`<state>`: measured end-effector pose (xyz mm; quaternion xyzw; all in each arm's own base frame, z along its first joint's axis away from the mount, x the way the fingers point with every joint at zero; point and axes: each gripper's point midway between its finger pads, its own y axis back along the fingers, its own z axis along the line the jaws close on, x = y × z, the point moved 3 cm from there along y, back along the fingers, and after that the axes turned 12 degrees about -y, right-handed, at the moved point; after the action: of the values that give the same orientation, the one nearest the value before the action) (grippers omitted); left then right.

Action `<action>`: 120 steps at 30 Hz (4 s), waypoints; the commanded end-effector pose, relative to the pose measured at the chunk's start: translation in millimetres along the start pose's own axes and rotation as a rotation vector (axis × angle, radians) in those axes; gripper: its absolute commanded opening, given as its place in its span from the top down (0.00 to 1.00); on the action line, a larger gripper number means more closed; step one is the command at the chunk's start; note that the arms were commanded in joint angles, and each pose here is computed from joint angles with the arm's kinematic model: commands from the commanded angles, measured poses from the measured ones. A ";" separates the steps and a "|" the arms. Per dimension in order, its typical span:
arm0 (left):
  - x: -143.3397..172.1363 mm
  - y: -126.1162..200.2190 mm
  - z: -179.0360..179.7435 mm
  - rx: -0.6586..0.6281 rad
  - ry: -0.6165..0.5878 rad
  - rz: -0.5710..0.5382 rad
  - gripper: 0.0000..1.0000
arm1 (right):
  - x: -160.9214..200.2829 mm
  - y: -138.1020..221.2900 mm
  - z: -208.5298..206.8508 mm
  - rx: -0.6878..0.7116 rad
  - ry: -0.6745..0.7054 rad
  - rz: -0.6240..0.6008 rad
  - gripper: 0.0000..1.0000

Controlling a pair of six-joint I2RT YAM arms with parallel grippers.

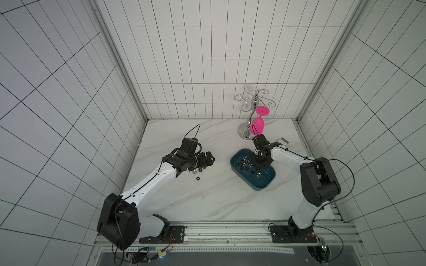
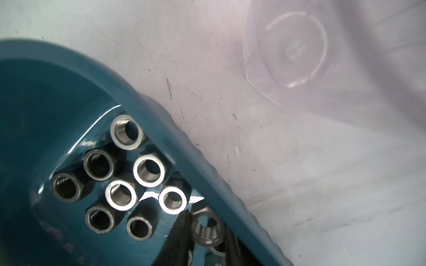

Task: Put the nuts on the desktop into the storage box
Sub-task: Place the nut in the storage box, then pick up the nut from the center of the board, then place the nut in the storage box.

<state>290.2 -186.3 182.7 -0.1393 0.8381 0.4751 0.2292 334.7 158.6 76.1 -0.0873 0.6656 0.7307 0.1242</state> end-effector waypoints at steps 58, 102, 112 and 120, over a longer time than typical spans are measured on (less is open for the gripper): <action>11.8 99.7 151.1 -0.328 0.295 -0.154 0.02 | 98.7 -29.8 314.7 -0.282 0.631 0.079 0.54; -16.3 17.4 2.2 0.047 0.025 -0.115 0.02 | -3.0 55.5 39.3 -0.061 0.081 -0.102 0.83; -23.6 10.8 2.1 0.033 0.015 -0.113 0.02 | 19.3 18.6 13.6 -0.021 0.034 0.010 0.81; -22.6 12.7 4.2 0.017 0.009 -0.112 0.02 | 21.8 8.4 17.5 -0.030 0.043 0.042 0.79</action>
<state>299.1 -175.5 191.8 -0.1774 0.8416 0.4527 0.2354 313.4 176.6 85.4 -0.1012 0.6576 0.7399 0.0996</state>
